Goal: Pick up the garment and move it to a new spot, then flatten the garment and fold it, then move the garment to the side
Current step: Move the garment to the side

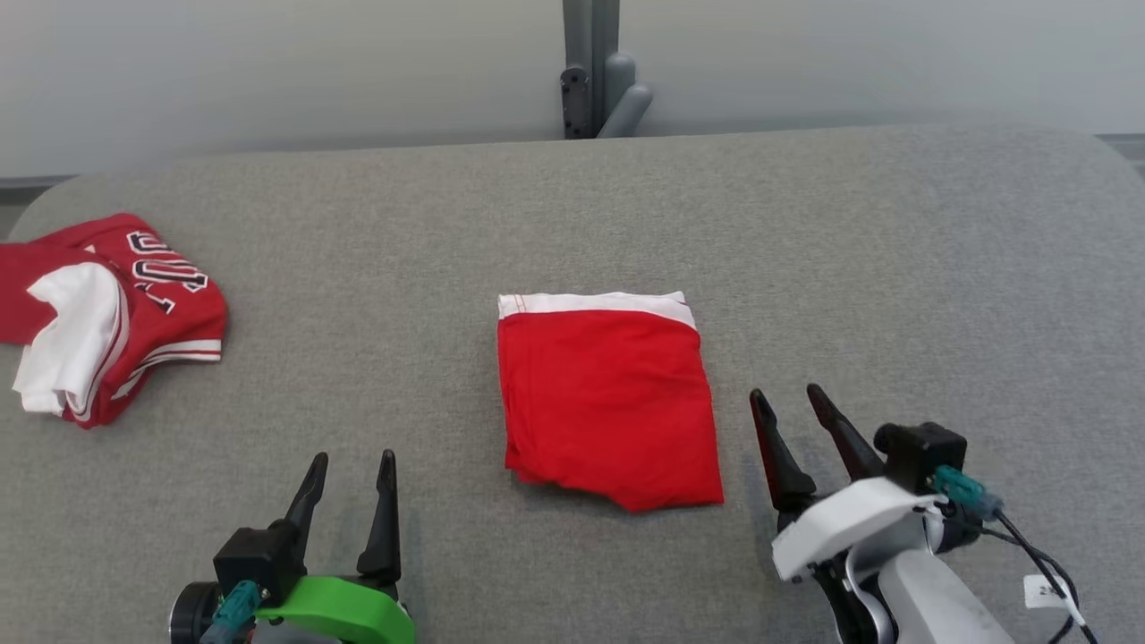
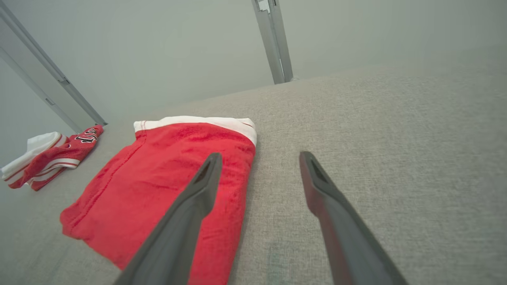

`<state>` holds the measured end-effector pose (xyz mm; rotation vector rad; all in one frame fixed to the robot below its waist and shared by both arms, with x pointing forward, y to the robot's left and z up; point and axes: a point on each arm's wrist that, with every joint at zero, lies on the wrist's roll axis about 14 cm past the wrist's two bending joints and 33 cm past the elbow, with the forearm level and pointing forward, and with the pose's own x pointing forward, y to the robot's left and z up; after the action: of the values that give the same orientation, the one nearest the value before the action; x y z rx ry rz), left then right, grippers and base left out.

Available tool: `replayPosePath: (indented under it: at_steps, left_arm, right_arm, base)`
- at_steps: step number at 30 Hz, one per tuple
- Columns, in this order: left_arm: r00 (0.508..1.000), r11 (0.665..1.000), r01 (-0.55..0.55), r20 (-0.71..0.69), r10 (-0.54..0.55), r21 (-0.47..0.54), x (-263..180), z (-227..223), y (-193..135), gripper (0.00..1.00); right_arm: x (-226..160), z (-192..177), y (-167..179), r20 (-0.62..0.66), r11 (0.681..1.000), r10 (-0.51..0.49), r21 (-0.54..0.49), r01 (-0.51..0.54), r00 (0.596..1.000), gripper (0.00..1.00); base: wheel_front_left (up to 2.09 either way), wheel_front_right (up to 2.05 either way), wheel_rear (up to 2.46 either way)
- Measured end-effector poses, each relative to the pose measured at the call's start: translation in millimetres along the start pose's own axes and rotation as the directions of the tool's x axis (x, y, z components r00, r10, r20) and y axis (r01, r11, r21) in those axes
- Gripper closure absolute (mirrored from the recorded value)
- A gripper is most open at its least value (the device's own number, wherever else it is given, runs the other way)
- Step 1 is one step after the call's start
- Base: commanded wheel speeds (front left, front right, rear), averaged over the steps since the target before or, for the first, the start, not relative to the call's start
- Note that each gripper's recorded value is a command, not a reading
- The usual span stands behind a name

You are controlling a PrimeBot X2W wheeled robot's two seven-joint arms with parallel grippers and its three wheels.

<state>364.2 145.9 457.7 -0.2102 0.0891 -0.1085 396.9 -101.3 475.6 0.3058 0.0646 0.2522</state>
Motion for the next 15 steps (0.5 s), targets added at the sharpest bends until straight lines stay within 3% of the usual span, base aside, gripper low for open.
replayPosePath:
  at_steps: [6, 14, 15]
  left_arm:
    - [0.998, 0.998, -0.056, -0.02, 0.055, -0.025, -4, -6, 17, 0.0]
    - [0.987, 0.988, -0.154, -0.04, 0.153, -0.023, -19, -12, 48, 0.0]
    - [0.986, 0.986, -0.164, -0.043, 0.163, -0.022, -20, -13, 51, 0.0]
  right_arm:
    - [41, -39, 22, -0.151, 0.996, 0.084, -0.012, -0.087, 0.985, 0.0]
    - [64, -88, 26, -0.31, 0.996, 0.083, 0.044, -0.073, 0.947, 0.0]
    - [67, -90, 31, -0.316, 0.995, 0.095, 0.06, -0.08, 0.944, 0.22]
  base:
    - [0.0, 0.0, 0.0]
    - [0.0, 0.0, 0.0]
    - [0.0, 0.0, 0.0]
